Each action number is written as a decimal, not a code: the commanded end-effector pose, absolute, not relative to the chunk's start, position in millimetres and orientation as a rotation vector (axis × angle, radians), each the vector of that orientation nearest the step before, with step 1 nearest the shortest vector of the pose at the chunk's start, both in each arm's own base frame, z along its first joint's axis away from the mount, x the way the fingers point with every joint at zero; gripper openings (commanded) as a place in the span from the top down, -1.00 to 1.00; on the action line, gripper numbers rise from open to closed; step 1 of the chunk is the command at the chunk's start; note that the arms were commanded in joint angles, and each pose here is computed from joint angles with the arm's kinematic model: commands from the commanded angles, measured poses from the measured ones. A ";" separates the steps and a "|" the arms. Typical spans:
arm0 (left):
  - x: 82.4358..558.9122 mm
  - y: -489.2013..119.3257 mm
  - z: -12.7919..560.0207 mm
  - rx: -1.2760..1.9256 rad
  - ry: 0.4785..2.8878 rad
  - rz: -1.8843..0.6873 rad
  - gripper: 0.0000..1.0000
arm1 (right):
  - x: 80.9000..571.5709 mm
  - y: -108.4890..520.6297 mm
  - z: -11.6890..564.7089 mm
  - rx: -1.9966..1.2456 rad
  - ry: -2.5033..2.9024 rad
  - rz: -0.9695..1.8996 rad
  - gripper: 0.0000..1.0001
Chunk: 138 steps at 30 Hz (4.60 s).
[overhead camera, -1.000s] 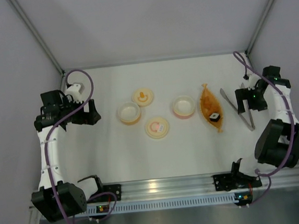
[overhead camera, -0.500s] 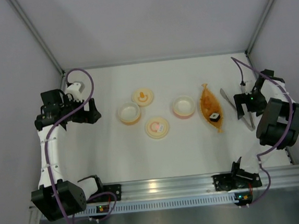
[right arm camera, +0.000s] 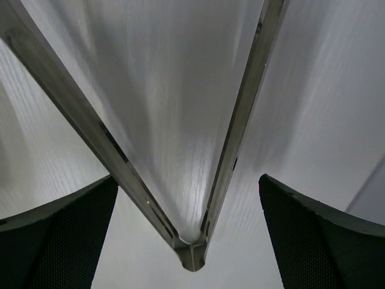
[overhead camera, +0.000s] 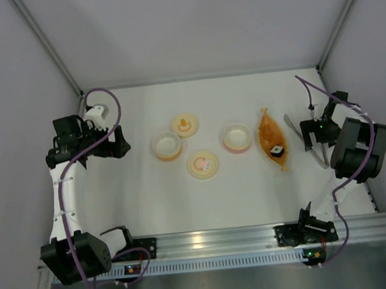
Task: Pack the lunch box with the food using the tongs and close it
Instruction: Pick up the clamp at the center of the board, then pick up the fake food from the plate.
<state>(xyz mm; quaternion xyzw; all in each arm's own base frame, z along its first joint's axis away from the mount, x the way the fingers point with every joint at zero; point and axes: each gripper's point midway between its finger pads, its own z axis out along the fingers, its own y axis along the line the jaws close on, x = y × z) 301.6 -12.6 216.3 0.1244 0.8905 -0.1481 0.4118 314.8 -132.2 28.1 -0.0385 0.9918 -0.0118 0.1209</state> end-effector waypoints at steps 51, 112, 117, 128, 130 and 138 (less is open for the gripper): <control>312.3 -22.5 230.1 0.302 2.164 -0.444 -0.96 | 345.6 -99.4 148.4 -0.181 2.539 0.282 0.51; 310.4 -23.2 226.6 0.278 2.191 -0.463 -0.96 | 308.2 18.3 174.4 -0.320 2.689 0.208 0.09; 310.0 -20.0 221.7 0.274 2.206 -0.442 -0.96 | 311.4 19.8 167.5 -0.298 2.711 0.190 0.11; 310.2 -18.9 216.5 0.272 2.213 -0.437 -0.96 | 316.9 33.2 156.2 -0.315 2.729 0.195 0.11; 310.4 -18.3 215.9 0.272 2.214 -0.433 -0.96 | 315.3 35.4 154.3 -0.322 2.736 0.201 0.10; 310.9 -18.9 211.3 0.265 2.218 -0.442 -0.96 | 310.8 32.2 148.1 -0.319 2.752 0.161 0.08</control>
